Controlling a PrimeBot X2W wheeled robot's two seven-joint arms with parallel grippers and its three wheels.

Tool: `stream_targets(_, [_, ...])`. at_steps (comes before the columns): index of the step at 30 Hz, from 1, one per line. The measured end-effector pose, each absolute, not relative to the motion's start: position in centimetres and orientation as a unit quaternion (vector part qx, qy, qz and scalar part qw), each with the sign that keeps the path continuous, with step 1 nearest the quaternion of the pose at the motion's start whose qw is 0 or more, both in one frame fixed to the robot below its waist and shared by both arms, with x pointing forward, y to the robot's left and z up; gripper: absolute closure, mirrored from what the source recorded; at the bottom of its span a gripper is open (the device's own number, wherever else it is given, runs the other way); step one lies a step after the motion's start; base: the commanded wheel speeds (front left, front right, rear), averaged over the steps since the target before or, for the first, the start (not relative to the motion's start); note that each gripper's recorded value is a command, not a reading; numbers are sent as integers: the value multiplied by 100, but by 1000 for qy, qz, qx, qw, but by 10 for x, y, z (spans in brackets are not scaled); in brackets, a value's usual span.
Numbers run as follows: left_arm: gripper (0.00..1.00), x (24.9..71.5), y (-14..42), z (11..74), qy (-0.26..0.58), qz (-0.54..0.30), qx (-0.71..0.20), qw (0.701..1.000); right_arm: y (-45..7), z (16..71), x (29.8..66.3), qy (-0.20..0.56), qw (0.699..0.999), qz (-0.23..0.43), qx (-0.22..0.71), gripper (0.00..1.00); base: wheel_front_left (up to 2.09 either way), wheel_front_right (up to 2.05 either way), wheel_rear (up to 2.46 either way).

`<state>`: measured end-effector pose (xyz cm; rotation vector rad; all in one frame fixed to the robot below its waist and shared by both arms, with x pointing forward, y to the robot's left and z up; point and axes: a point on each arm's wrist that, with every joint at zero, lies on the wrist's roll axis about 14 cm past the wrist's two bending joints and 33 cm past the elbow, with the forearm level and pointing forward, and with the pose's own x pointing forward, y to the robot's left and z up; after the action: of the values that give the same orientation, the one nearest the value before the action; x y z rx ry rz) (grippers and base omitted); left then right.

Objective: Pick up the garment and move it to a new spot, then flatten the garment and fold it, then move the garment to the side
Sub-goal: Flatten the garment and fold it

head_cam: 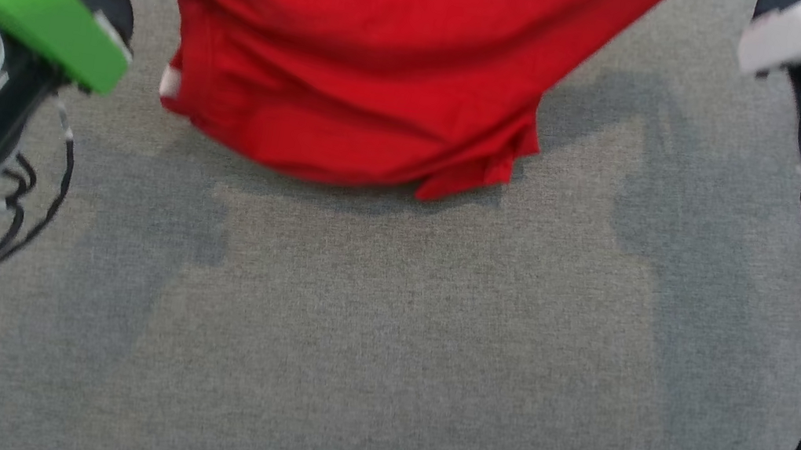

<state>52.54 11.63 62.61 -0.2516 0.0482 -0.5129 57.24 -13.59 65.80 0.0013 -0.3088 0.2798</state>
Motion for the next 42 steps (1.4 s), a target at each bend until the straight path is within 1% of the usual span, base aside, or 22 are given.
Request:
stream_targets(4, [100,584,113,648,-3,-238,-102,966,-135,690,618,-181,975,125,25,100,0,0,0])
stream_targets(8, [100,632,108,659,-38,-225,-84,970,-136,703,655,-195,975,111,14,100,0,0,0])
stream_targets(11, [100,660,109,688,-107,-212,-90,967,-141,724,676,-227,969,96,15,100,0,0,0])
stream_targets(13, [100,674,108,697,-140,-206,-88,964,-145,737,686,-253,963,86,21,100,0,0,0])
stream_targets(14, [100,680,108,692,-148,-204,-90,964,-147,733,692,-255,963,81,26,100,0,0,0])
stream_targets(16, [100,692,106,664,-139,-200,-92,966,-146,707,702,-239,967,80,28,100,0,0,0])
stream_targets(18, [100,698,105,623,-110,-197,-98,969,-142,669,709,-206,975,84,26,100,0,0,0])
stream_targets(20, [100,697,105,577,-72,-194,-98,974,-138,627,708,-166,982,92,14,100,0,0,0])
stream_targets(22, [100,688,99,537,-36,-203,-88,975,-136,594,701,-135,986,98,13,100,0,0,0])
stream_targets(24, [100,676,95,513,-15,-209,-88,974,-137,571,690,-113,988,104,12,100,0,0,0])
stream_targets(29, [100,627,90,464,34,-235,-87,967,-153,535,649,-89,990,105,23,100,0,0,0])
stream_targets(32, [100,593,90,450,53,-245,-99,963,-169,514,616,-70,992,100,22,100,0,0,0])
stream_targets(35, [100,551,91,435,81,-240,-117,960,-181,490,576,-40,995,90,27,100,0,0,0])
stream_targets(42, [100,436,95,419,149,-190,-184,953,-190,467,479,6,995,69,67,100,0,0,0])
